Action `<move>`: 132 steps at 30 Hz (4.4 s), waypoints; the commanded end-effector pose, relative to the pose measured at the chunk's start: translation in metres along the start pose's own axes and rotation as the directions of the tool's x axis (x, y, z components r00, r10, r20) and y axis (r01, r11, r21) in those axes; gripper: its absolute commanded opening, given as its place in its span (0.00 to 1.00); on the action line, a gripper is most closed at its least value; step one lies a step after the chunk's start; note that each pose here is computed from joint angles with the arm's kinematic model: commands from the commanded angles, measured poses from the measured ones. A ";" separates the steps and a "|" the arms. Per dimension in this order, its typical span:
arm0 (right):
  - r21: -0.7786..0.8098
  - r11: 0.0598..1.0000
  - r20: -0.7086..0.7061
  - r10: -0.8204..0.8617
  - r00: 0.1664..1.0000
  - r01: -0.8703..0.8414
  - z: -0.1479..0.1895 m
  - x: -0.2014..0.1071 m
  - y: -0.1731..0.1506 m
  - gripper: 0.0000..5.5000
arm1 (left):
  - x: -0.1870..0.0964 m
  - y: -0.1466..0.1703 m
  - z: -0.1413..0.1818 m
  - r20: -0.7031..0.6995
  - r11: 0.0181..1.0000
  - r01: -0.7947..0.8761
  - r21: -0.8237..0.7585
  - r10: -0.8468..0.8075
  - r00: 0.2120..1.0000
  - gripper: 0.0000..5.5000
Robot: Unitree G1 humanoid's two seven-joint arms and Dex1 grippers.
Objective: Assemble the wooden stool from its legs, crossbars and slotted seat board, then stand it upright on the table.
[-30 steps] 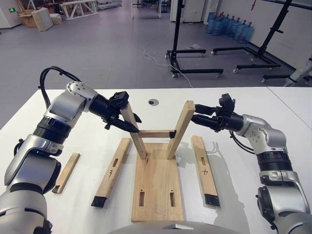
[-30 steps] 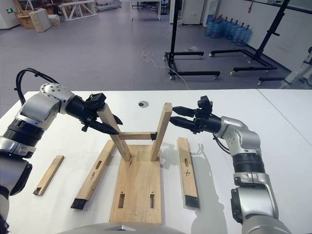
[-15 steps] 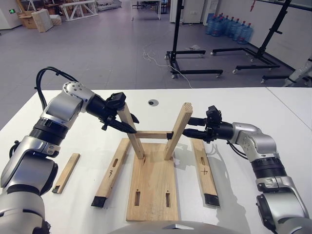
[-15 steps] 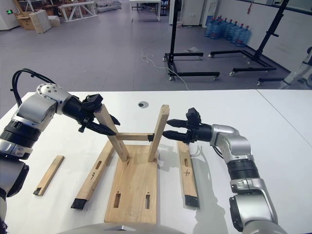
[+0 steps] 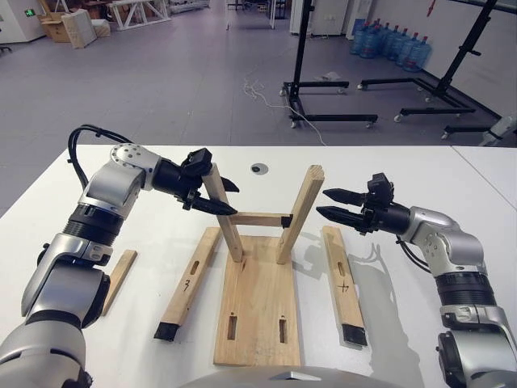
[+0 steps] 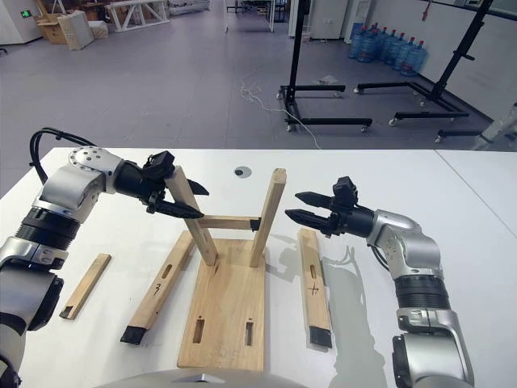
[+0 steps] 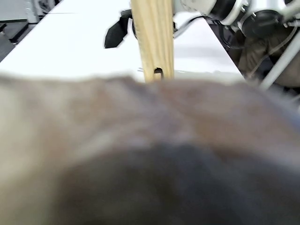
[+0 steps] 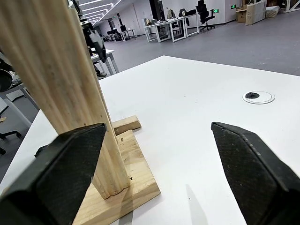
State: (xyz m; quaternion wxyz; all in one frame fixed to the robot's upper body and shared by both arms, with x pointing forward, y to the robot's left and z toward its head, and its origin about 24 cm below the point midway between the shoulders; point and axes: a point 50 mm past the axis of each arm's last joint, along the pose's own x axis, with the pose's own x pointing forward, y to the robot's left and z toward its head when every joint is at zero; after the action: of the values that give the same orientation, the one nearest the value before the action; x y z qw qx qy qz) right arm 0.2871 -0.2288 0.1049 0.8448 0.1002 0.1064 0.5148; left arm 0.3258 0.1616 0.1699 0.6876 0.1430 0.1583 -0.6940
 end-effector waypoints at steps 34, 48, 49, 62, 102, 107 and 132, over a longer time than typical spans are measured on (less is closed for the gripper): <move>0.088 0.996 0.150 -0.047 0.988 0.034 0.013 -0.027 0.023 0.75 | -0.094 -0.172 -0.130 -0.212 0.235 -0.936 -0.261 0.932 0.293 0.76; 0.104 0.994 0.127 -0.036 0.991 0.023 0.016 -0.025 0.022 0.75 | -0.083 -0.211 -0.159 -0.392 0.130 -0.951 -0.282 0.889 0.238 0.76; 0.105 0.994 0.129 -0.038 0.991 0.024 0.015 -0.025 0.023 0.75 | -0.084 -0.209 -0.160 -0.393 0.127 -0.953 -0.276 0.890 0.232 0.76; 0.105 0.994 0.136 -0.036 0.990 0.021 0.009 -0.019 0.025 0.75 | -0.074 -0.208 -0.191 -0.556 0.142 -0.939 -0.312 0.775 0.302 0.59; 0.399 0.897 0.268 0.087 0.959 -0.193 -0.039 0.014 0.113 0.75 | 0.011 -0.162 -0.071 0.256 0.742 -0.670 -0.038 0.655 0.711 0.23; 0.417 0.875 0.282 0.131 0.950 -0.245 -0.034 0.049 0.117 0.75 | 0.031 -0.146 -0.068 0.308 0.711 -0.697 0.092 0.645 0.699 0.23; 0.468 0.834 0.466 0.046 0.884 -0.290 -0.017 0.101 0.112 0.65 | 0.045 -0.117 -0.055 0.407 0.622 -0.753 0.214 0.644 0.648 0.23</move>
State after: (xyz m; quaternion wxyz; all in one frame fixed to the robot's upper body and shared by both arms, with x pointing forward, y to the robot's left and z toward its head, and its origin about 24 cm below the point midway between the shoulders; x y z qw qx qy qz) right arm 0.2277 -0.0868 0.1060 0.7410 0.4366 0.0537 0.5074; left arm 0.2046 0.1429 0.0998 0.8846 0.1990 -0.1378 -0.3987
